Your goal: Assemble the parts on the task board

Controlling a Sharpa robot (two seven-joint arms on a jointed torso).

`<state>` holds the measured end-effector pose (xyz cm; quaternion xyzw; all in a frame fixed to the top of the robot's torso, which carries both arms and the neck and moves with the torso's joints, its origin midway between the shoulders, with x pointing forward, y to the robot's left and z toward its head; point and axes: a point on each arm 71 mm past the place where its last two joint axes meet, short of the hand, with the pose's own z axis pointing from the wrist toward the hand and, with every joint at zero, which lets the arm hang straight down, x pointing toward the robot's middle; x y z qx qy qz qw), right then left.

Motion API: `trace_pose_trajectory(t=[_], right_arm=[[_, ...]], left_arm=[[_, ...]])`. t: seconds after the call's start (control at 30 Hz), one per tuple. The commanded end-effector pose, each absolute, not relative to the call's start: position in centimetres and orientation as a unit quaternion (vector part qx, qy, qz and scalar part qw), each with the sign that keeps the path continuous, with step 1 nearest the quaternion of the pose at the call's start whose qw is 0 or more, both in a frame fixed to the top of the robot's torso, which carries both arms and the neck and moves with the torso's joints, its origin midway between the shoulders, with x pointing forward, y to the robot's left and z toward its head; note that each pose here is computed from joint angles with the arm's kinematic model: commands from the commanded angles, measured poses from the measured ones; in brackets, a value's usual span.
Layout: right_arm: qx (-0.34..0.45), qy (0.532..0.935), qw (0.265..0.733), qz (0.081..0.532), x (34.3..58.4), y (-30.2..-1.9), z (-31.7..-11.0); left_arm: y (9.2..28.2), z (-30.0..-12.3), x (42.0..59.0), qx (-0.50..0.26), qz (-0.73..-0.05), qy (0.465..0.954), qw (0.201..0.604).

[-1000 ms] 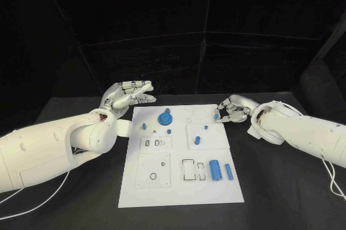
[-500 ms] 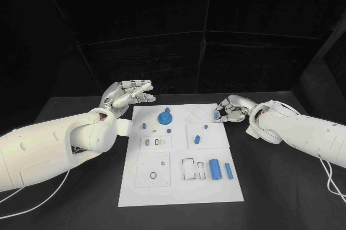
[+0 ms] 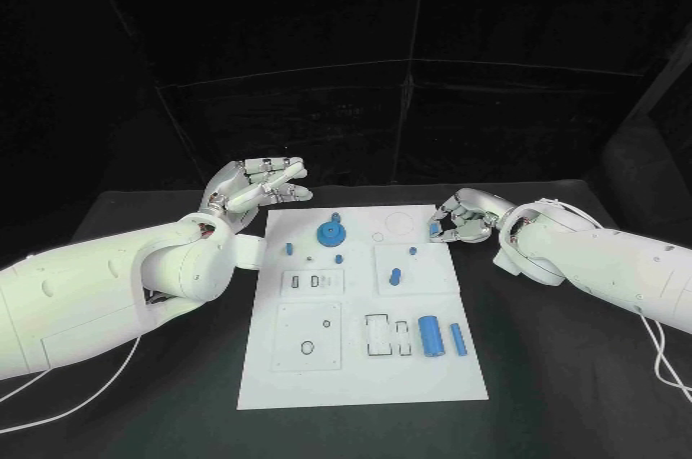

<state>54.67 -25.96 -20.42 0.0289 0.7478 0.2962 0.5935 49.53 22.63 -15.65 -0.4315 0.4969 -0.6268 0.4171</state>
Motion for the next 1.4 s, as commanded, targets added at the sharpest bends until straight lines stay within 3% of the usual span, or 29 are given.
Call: trace_pose_trajectory(t=[0.03,0.53,0.8,1.0,1.4], right_arm=[[0.024,0.747,0.597,0.292,54.7,-25.9,-20.3],[0.028,0.713,0.636,0.296,54.6,-25.9,-19.5],[0.041,0.701,0.644,0.304,53.1,-24.7,-18.6],[0.052,0.705,0.633,0.316,51.5,-21.6,-17.6],[0.012,0.712,0.61,0.347,49.4,-11.6,-16.9]], left_arm=[[22.5,-15.5,49.5,-0.426,-0.633,0.497,0.414],[22.6,-15.5,49.5,-0.426,-0.632,0.497,0.415],[22.8,-15.5,49.5,-0.427,-0.63,0.496,0.418],[23.0,-15.5,49.6,-0.428,-0.629,0.496,0.419],[22.8,-15.7,50.0,-0.428,-0.629,0.498,0.417]])
